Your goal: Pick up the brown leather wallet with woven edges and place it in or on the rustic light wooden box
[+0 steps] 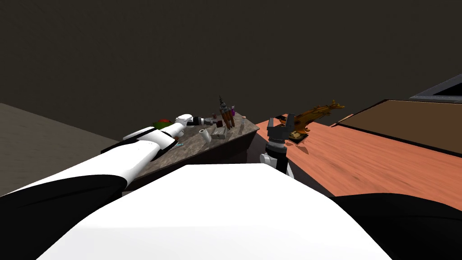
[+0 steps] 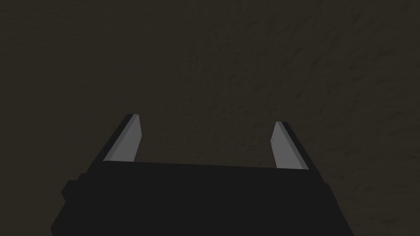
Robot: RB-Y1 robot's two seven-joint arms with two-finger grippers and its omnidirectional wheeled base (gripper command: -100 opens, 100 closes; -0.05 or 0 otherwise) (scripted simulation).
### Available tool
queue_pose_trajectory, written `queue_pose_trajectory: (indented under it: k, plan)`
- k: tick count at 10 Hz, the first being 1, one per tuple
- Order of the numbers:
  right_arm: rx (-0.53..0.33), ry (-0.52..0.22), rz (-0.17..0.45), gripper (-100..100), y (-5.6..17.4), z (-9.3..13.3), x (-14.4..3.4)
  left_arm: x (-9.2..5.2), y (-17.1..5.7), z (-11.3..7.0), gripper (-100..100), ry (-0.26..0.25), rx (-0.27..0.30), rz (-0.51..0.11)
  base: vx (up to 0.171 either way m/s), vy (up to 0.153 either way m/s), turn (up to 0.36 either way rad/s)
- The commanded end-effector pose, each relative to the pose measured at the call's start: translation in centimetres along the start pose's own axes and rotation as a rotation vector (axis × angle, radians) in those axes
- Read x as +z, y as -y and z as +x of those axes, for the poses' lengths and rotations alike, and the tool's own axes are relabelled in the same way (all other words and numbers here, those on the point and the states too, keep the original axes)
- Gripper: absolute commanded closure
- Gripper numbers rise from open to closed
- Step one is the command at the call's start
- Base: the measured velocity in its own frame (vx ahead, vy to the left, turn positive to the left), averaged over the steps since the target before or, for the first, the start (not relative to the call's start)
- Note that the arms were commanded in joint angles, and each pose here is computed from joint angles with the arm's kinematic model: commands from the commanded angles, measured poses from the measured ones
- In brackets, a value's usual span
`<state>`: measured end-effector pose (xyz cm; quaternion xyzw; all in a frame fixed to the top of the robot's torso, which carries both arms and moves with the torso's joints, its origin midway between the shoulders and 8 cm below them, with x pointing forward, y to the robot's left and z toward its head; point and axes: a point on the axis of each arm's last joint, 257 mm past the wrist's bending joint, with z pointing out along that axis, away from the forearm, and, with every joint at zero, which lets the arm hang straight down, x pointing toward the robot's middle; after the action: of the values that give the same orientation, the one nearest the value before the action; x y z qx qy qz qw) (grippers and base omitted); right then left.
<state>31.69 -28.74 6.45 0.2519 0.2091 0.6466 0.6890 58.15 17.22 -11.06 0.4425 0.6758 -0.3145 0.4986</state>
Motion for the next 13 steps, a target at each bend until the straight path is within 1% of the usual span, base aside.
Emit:
queue_pose_trajectory:
  k: [1, 2, 6, 7, 8, 9, 10, 12, 13]
  plan:
    - [0.000, 0.000, 0.000, 0, 0.0, 0.0, 0.0, 0.0, 0.0, 0.0, 100, 0.000, 0.000, 0.000, 0.033, 0.014, 0.036]
    - [0.000, 0.000, 0.000, 0, 0.0, 0.0, 0.0, 0.0, 0.1, 0.0, -100, 0.000, 0.000, 0.005, 0.006, 0.004, -0.004]
    - [0.000, 0.000, 0.000, 0, 0.0, 0.0, 0.0, 0.0, 0.1, 0.0, -100, 0.000, 0.000, 0.004, 0.000, 0.000, 0.000]
    - [0.000, 0.000, 0.000, 0, 0.0, 0.0, 0.0, 0.0, 0.1, 0.0, 0, 0.000, 0.000, 0.004, 0.000, 0.000, 0.000]
    - [0.000, 0.000, 0.000, 0, 0.0, 0.0, 0.0, -0.8, -0.1, -1.3, -100, -0.006, 0.001, 0.011, 0.013, -0.037, 0.016]
    - [0.000, 0.000, 0.000, 0, 0.0, 0.0, 0.0, -1.3, -0.2, -2.2, -100, -0.010, 0.002, 0.016, 0.021, -0.070, 0.027]
    - [0.000, 0.000, 0.000, 0, 0.0, 0.0, 0.0, -1.5, -0.2, -2.7, -100, -0.012, 0.002, 0.018, 0.013, -0.074, 0.017]
    - [0.000, 0.000, 0.000, 0, 0.0, 0.0, 0.0, -2.6, -0.3, -4.4, -100, -0.020, 0.003, 0.026, 0.027, -0.078, 0.015]
    - [0.000, 0.000, 0.000, 0, 0.0, 0.0, 0.0, -2.5, -0.2, -4.0, -100, -0.018, 0.005, 0.023, 0.014, -0.036, 0.010]
